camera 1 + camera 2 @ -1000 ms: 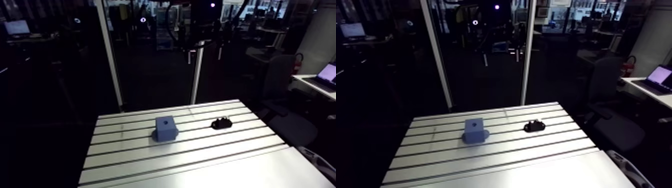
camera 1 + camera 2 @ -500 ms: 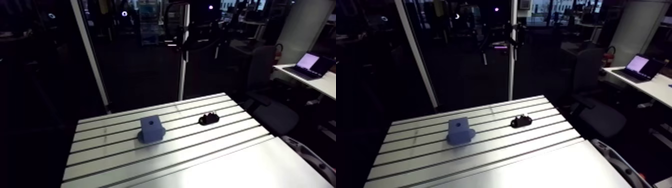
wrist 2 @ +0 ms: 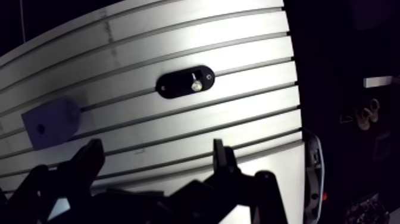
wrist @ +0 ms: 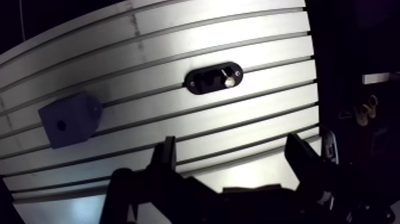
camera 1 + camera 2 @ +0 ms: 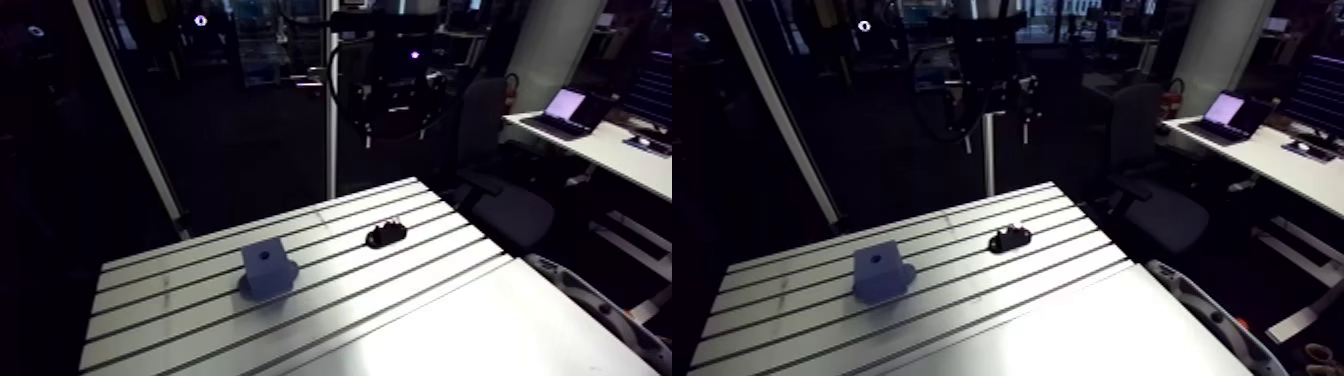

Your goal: Pick up the M10 bolt and insert it into the hex recess until seated.

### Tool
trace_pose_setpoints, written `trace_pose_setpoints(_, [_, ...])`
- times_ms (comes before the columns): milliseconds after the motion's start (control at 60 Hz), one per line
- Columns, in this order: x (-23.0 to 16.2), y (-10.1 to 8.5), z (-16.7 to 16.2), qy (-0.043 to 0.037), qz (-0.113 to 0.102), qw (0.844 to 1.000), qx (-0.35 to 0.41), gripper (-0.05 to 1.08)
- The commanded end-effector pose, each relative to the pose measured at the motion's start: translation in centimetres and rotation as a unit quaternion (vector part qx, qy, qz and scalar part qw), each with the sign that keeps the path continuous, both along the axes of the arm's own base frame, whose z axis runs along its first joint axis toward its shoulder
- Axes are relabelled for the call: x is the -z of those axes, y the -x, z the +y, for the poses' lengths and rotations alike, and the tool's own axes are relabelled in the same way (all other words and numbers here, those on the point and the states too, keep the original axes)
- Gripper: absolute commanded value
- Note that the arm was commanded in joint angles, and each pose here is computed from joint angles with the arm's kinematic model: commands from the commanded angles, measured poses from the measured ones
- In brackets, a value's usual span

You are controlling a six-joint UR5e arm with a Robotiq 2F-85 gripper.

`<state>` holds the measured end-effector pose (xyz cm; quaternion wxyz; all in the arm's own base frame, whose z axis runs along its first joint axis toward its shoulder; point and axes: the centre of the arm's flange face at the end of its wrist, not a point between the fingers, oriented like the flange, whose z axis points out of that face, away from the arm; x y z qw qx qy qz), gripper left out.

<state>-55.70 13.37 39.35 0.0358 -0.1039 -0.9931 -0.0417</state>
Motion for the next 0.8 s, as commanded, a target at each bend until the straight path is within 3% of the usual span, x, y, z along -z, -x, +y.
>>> trace_pose_setpoints(17, [2.3, -0.8, 2.3, 0.0408, 0.018, 0.999, -0.01, 0.01])
trace_pose_setpoints(33, [2.5, -1.1, 3.1, 0.0488, 0.021, 0.999, -0.007, 0.01])
trace_pose_setpoints(50, [2.5, -1.1, 3.1, 0.0488, 0.021, 0.999, -0.007, 0.01])
trace_pose_setpoints(67, [2.7, -1.4, 3.8, 0.0555, 0.023, 0.998, -0.004, 0.01])
trace_pose_setpoints(133, [3.5, -2.1, 5.4, 0.0646, 0.025, 0.998, -0.006, 0.01])
trace_pose_setpoints(233, [4.5, -2.0, 5.8, 0.0625, 0.025, 0.998, -0.015, 0.01])
trace_pose_setpoints(300, [5.3, -2.1, 6.5, 0.0545, 0.034, 0.998, -0.018, 0.01])
trace_pose_setpoints(800, [7.9, -1.8, 6.5, 0.0413, 0.029, 0.992, -0.113, 0.04])
